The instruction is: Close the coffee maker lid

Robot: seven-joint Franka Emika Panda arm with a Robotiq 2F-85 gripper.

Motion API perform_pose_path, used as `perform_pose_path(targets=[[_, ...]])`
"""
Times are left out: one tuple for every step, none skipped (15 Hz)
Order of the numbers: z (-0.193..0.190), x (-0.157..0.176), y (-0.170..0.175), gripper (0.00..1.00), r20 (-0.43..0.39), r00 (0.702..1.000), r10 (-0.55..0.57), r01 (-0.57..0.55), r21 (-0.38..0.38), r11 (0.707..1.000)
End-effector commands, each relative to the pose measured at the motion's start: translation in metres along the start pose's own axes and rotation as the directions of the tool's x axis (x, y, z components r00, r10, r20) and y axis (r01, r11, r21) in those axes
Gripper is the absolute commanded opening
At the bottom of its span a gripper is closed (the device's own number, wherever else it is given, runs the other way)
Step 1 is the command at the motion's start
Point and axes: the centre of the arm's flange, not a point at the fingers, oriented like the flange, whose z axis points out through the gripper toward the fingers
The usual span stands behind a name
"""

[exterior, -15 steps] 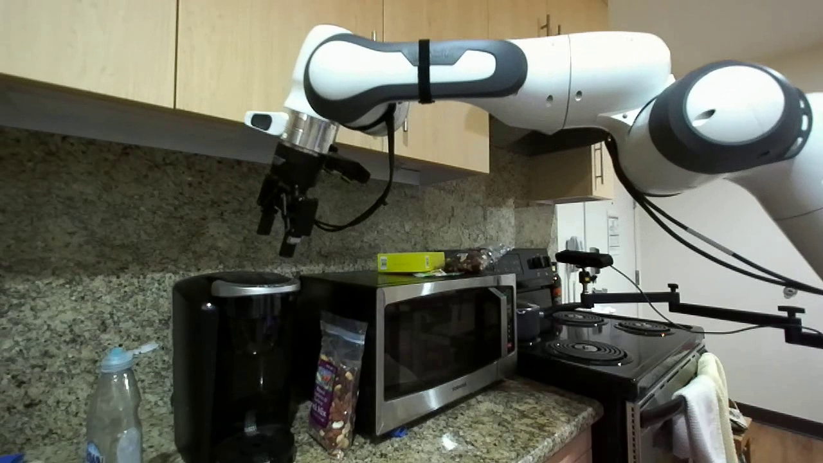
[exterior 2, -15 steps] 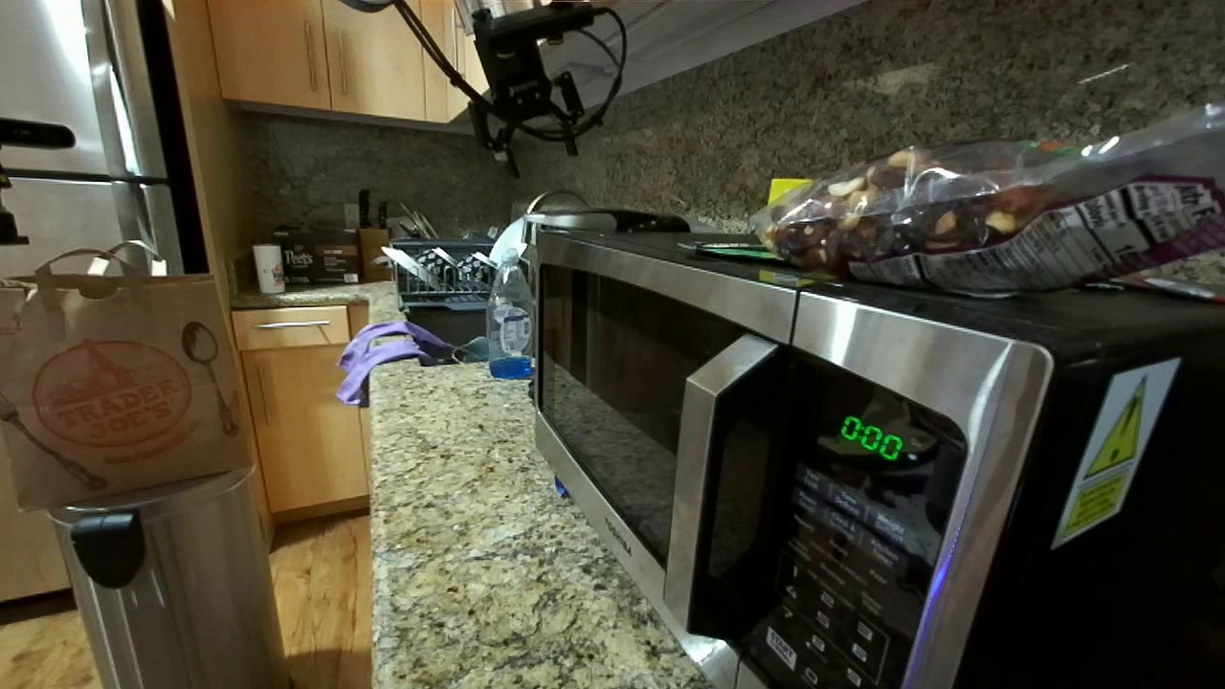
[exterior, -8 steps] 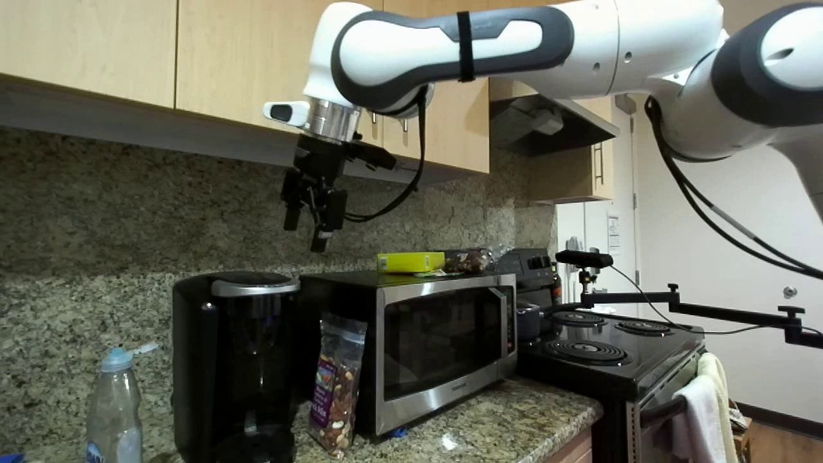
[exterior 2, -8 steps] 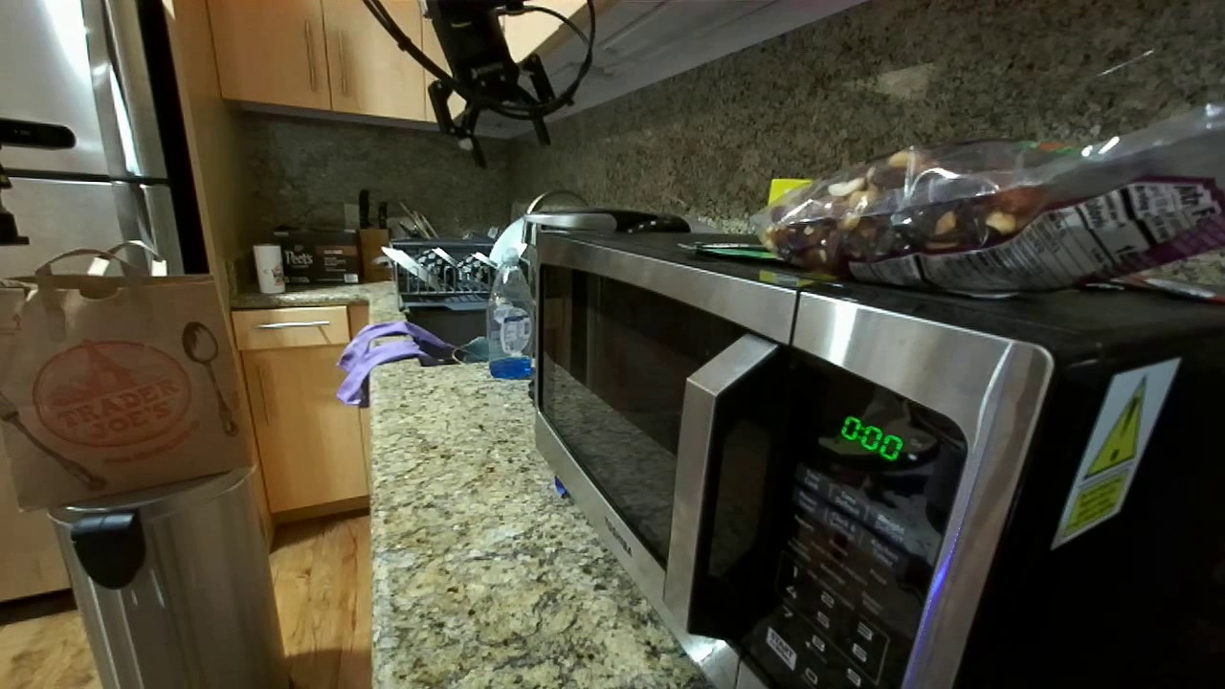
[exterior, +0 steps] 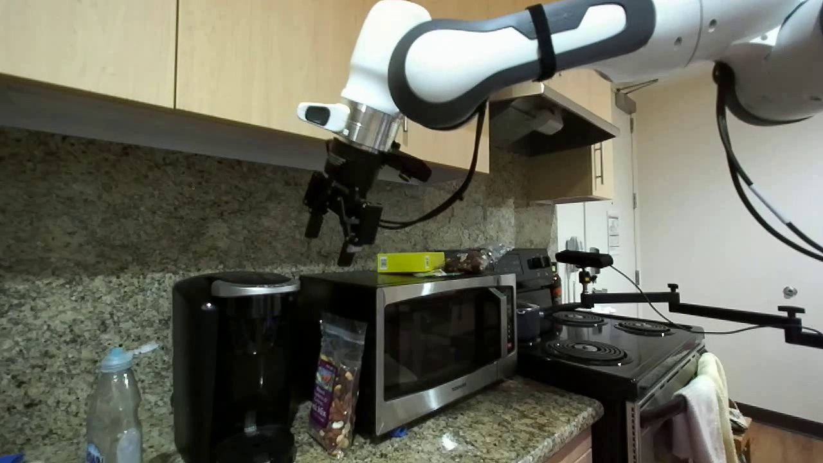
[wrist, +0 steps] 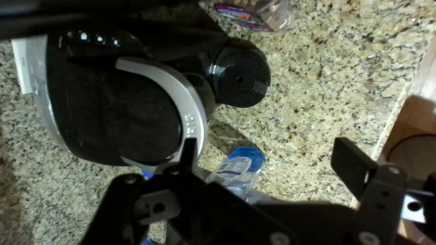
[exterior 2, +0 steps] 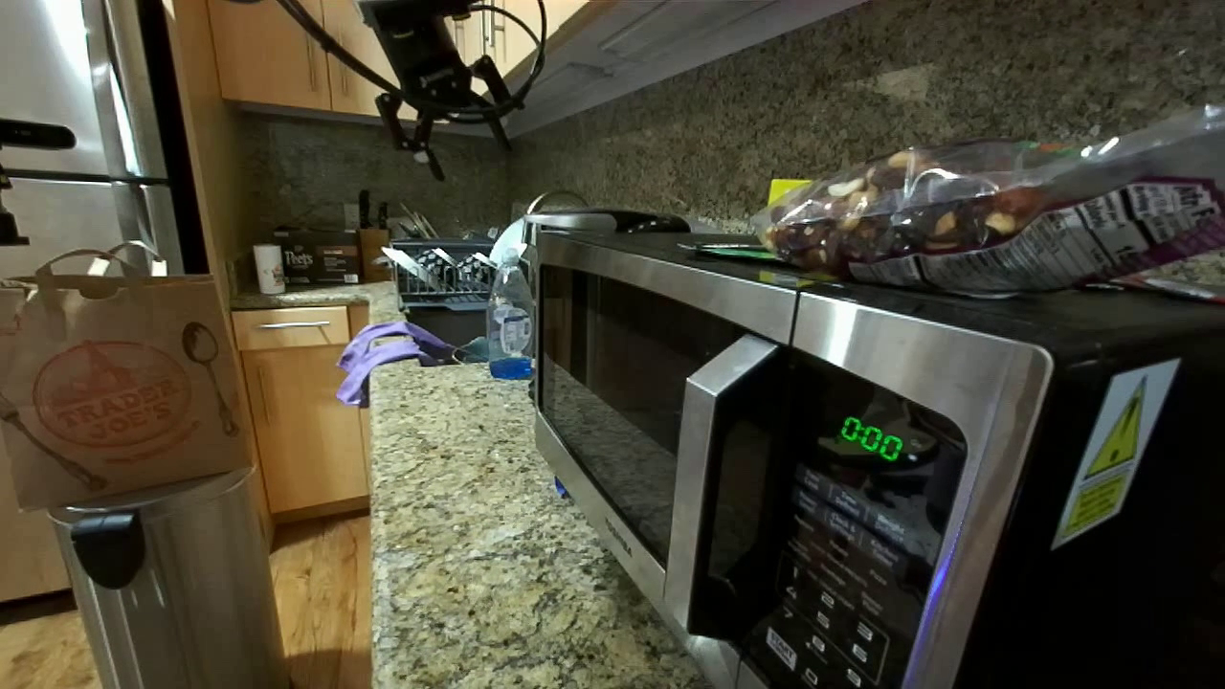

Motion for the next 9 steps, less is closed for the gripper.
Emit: perform_pose_path(targets=[[-0.004, -0.023, -0.066, 1.00, 0.016, 1.000, -0.005, 0.005, -0.040, 0.999], [-0.010, -0.027, -0.077, 1.00, 0.020, 1.000, -0.013, 0.015, -0.057, 0.998], [-0.012, -0.030, -0.083, 1.00, 0.029, 0.999, -0.021, 0.024, -0.076, 0.997], [-0.021, -0.034, -0.089, 1.00, 0.028, 0.999, -0.037, 0.039, -0.094, 0.995], [-0.028, -0.037, -0.094, 1.00, 0.026, 0.999, -0.039, 0.041, -0.106, 0.994], [-0.039, -0.039, -0.097, 1.00, 0.018, 0.999, -0.034, 0.036, -0.105, 0.994], [-0.047, -0.041, -0.100, 1.00, 0.010, 0.999, -0.044, 0.045, -0.100, 0.994], [-0.061, -0.042, -0.104, 1.00, -0.003, 1.000, -0.029, 0.029, -0.070, 0.997], [-0.070, -0.043, -0.107, 1.00, 0.001, 1.000, -0.013, 0.013, -0.050, 0.999]])
